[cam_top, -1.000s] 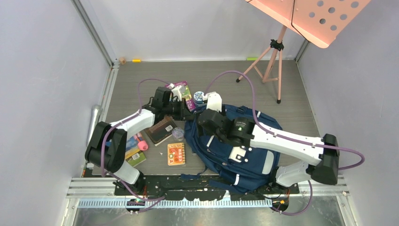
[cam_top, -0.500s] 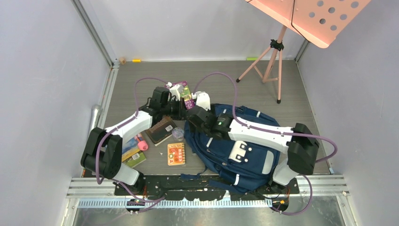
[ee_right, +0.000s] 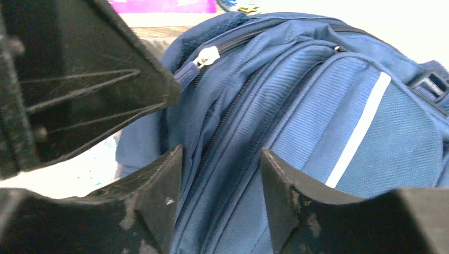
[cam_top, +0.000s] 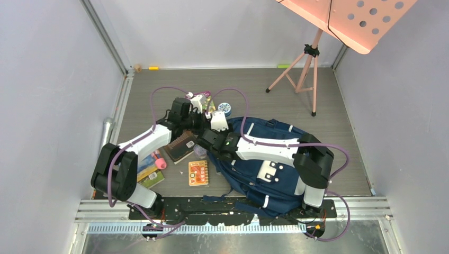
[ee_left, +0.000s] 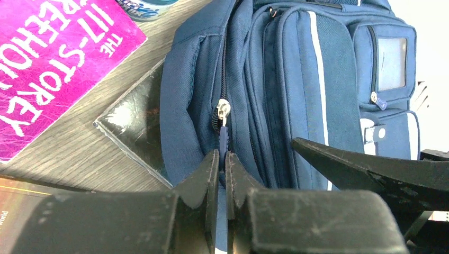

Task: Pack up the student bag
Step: Unzip the student bag at the center of the board.

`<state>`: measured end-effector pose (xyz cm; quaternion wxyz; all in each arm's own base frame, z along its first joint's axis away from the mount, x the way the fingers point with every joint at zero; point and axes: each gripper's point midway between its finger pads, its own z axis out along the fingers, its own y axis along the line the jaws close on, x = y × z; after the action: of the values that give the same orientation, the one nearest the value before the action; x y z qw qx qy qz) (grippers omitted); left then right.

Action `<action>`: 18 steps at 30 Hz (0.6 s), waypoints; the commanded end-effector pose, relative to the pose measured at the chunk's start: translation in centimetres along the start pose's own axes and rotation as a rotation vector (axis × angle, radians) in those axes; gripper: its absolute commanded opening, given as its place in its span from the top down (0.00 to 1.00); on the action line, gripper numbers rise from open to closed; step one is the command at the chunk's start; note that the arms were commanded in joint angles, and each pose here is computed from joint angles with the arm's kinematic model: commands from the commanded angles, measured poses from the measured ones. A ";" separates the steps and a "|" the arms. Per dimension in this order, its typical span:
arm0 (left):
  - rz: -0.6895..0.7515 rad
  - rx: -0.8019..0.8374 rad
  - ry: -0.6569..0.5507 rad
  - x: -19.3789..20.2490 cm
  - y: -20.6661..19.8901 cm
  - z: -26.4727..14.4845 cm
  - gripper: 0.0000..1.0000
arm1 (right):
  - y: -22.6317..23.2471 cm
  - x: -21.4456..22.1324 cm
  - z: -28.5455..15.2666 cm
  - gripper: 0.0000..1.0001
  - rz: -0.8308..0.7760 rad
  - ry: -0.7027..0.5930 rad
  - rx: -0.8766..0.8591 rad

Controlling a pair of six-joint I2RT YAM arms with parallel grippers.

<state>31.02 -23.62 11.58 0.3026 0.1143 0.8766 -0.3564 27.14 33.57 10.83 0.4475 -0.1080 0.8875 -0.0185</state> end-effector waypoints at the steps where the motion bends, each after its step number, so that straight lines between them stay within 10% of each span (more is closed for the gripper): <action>1: 0.030 -0.030 -0.045 -1.2 0.1 -0.4 1.00 | -2.8 -1.6 0.2 0.50 0.029 -0.076 0.166; 9: 0.033 -0.031 -0.069 -1.5 0.0 -0.6 1.00 | -4.8 -1.4 -0.4 0.95 0.034 -0.075 0.184; 18: 0.041 -0.104 -0.098 -2.1 0.9 -1.3 1.00 | -2.8 -2.7 -4.7 0.99 0.112 -0.058 -0.208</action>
<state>31.04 -23.69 11.99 0.3142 0.1161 0.8745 -0.3507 26.63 31.24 12.45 0.4630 -0.0752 0.8828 0.0269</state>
